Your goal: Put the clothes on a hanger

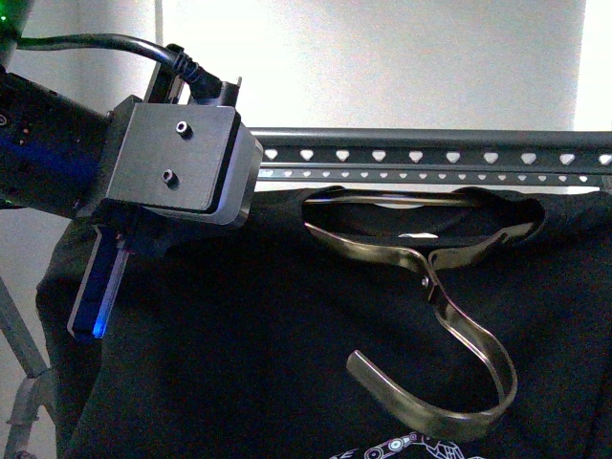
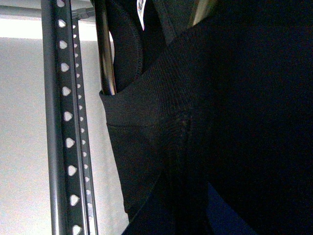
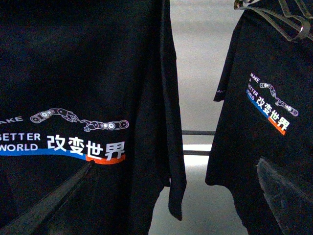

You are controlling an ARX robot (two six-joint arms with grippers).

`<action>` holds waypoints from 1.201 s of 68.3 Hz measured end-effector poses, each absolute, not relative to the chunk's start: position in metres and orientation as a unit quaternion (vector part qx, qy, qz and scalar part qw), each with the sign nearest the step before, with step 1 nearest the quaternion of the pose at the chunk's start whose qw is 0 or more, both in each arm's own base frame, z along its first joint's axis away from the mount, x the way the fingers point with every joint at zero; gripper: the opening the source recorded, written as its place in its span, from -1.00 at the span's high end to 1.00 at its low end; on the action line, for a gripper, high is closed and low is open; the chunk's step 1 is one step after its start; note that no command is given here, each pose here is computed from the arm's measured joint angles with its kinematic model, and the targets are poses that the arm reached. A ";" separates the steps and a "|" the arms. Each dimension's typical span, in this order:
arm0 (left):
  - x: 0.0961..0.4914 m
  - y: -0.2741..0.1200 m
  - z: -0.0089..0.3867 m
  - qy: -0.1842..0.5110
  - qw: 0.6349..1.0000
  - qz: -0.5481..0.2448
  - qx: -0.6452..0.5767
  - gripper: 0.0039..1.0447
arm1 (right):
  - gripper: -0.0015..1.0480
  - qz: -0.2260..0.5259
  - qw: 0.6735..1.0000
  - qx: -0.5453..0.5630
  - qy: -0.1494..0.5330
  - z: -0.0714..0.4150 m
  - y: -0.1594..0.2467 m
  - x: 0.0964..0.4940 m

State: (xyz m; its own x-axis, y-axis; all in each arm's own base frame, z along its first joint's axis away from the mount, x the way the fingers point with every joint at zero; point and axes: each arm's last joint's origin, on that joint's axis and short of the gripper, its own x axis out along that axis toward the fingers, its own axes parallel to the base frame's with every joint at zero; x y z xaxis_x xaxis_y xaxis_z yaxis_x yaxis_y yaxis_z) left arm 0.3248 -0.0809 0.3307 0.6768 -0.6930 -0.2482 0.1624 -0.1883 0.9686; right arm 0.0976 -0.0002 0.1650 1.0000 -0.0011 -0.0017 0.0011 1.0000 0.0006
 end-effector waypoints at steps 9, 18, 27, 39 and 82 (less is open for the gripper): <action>0.325 -0.081 0.331 -0.193 0.607 -0.352 0.686 0.92 | -0.86 -0.001 1.000 0.000 0.001 0.165 0.000 0.098; 0.325 -0.081 0.331 -0.194 0.607 -0.353 0.685 0.92 | -0.86 0.042 0.999 0.007 0.012 0.166 0.000 0.098; 0.325 -0.081 0.331 -0.194 0.607 -0.353 0.685 0.92 | -0.86 0.171 0.985 0.011 0.012 0.187 -0.015 0.109; 0.325 -0.081 0.331 -0.193 0.607 -0.352 0.686 0.92 | -0.86 0.192 0.978 -0.067 -0.053 0.232 -0.036 0.137; 0.325 -0.081 0.331 -0.193 0.607 -0.351 0.686 0.92 | -0.86 0.216 0.724 -0.619 -0.214 0.284 -0.002 0.278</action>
State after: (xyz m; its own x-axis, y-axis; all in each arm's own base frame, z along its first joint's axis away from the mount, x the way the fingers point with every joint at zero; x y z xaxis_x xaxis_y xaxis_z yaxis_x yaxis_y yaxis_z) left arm 0.3250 -0.0809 0.3309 0.6784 -0.6917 -0.2476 0.1616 -0.1883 0.9687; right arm 0.2777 -0.0019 0.2840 0.8154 0.5773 0.0428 -0.0477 0.1408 -0.9889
